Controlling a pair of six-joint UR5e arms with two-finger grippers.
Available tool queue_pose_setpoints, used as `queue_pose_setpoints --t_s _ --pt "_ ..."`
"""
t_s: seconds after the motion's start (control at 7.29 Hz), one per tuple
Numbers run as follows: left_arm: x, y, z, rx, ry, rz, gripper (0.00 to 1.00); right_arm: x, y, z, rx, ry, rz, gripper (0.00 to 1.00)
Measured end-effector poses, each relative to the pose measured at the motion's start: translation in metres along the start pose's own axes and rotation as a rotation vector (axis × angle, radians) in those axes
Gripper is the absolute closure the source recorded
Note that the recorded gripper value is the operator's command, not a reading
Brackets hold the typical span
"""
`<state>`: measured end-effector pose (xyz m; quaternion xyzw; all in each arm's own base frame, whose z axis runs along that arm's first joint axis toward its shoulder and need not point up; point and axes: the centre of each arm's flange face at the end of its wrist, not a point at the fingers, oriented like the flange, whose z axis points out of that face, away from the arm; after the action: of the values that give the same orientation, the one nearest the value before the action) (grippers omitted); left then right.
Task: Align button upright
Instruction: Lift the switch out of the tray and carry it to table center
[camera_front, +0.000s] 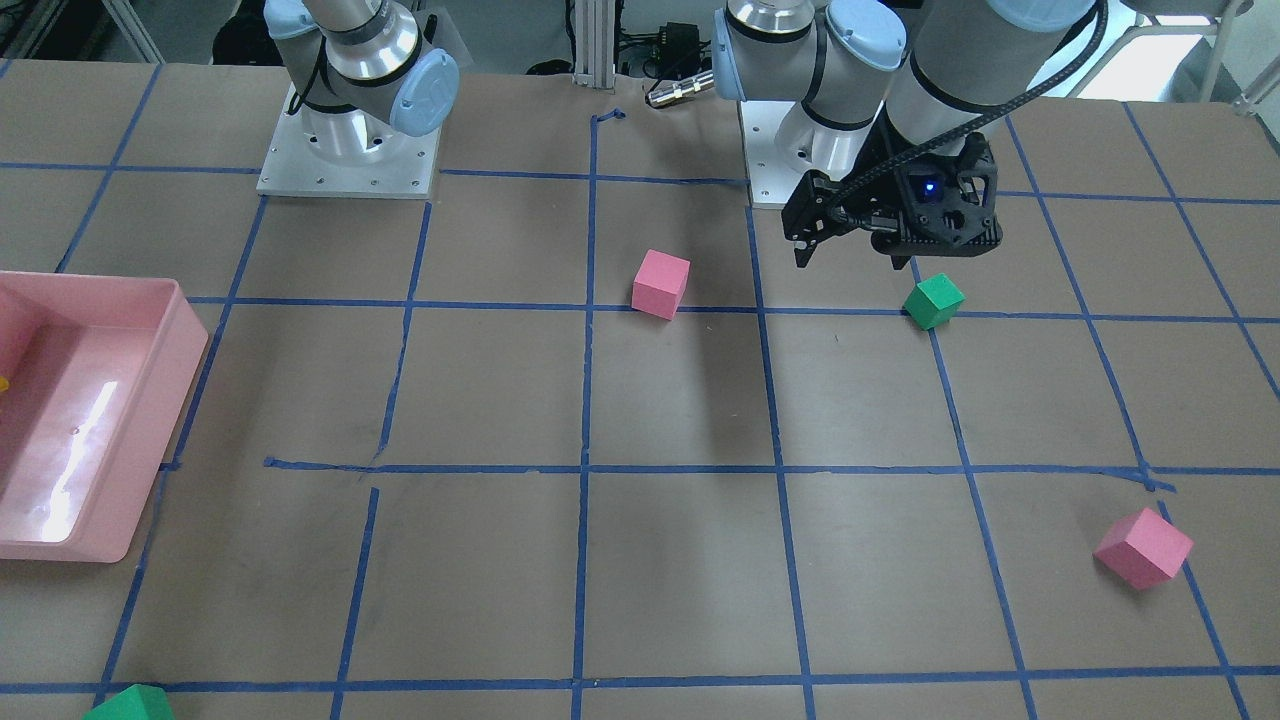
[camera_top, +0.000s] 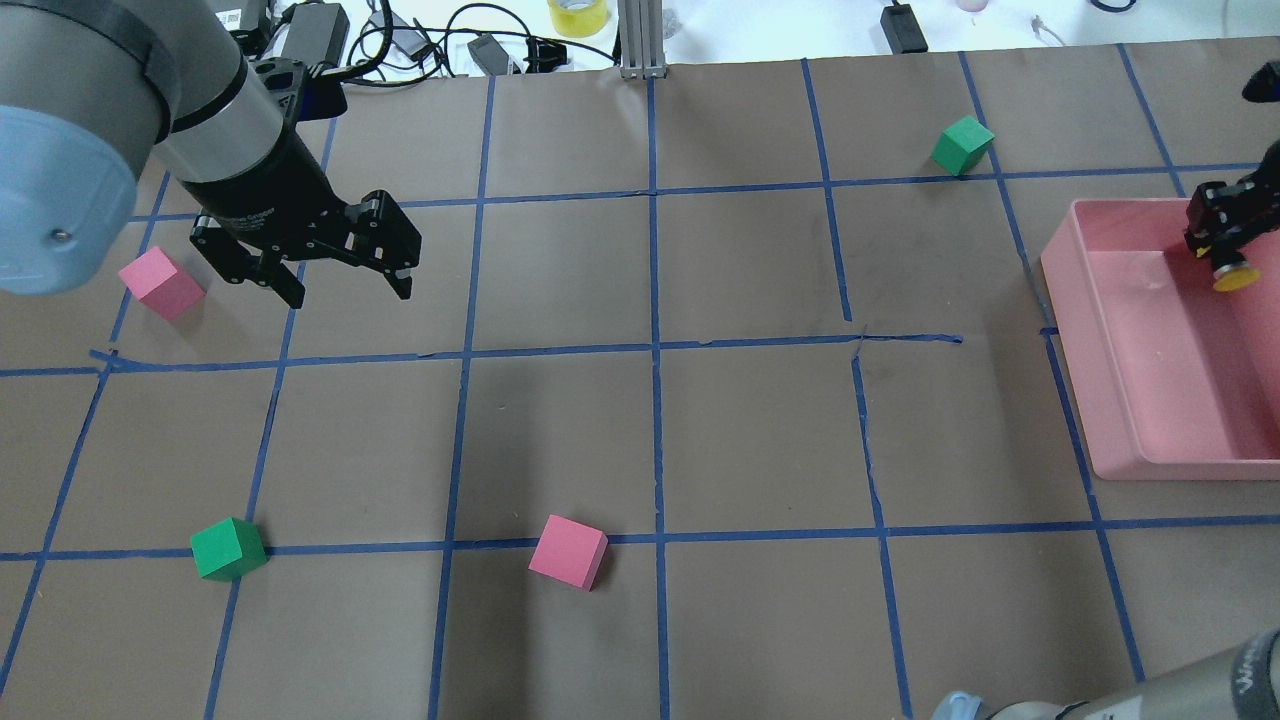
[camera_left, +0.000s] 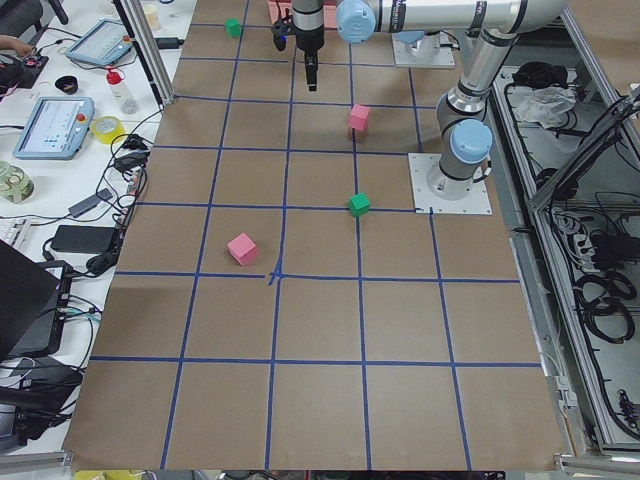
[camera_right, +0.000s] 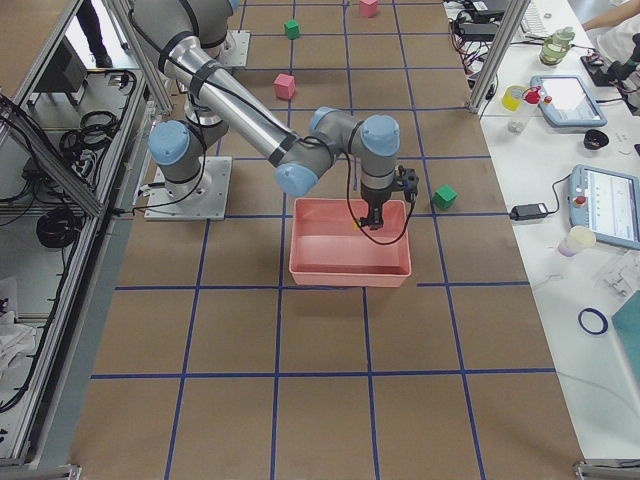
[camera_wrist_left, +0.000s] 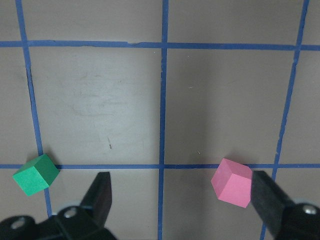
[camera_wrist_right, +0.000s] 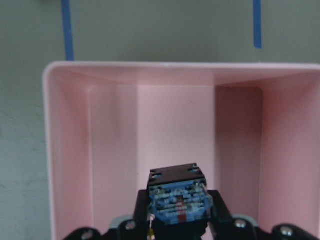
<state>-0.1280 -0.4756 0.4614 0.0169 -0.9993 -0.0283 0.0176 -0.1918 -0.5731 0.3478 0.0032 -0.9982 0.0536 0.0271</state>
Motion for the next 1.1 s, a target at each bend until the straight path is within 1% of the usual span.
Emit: queue_pose_setpoints --t_s 0.14,0.27,0.41,0.55,0.69,0.82,0.96,1.1 --pt "0.000 0.000 -0.001 0.002 0.000 0.000 0.00 -0.041 -0.017 -0.019 0.017 -0.001 -0.021 1.00" --pt "0.000 0.001 -0.002 0.005 0.000 0.001 0.00 -0.098 -0.031 -0.029 0.030 -0.011 -0.021 1.00" --pt "0.000 0.001 -0.004 0.008 -0.001 0.001 0.00 -0.164 -0.039 -0.034 0.036 -0.026 0.001 1.00" --pt "-0.001 0.000 -0.005 0.011 -0.001 0.002 0.00 -0.242 -0.039 -0.035 0.035 -0.046 0.029 1.00" --pt "-0.002 -0.001 -0.006 0.018 -0.002 0.000 0.00 -0.314 -0.034 -0.029 0.026 -0.080 0.057 1.00" --pt "-0.004 -0.002 -0.008 0.031 -0.002 -0.003 0.00 -0.377 -0.026 -0.015 0.009 -0.124 0.074 1.00" --pt "-0.005 -0.003 -0.009 0.042 -0.002 -0.005 0.00 -0.427 -0.018 0.005 -0.007 -0.155 0.086 1.00" --pt "-0.006 -0.004 -0.010 0.046 -0.002 -0.007 0.00 -0.468 -0.008 0.026 -0.022 -0.164 0.084 1.00"
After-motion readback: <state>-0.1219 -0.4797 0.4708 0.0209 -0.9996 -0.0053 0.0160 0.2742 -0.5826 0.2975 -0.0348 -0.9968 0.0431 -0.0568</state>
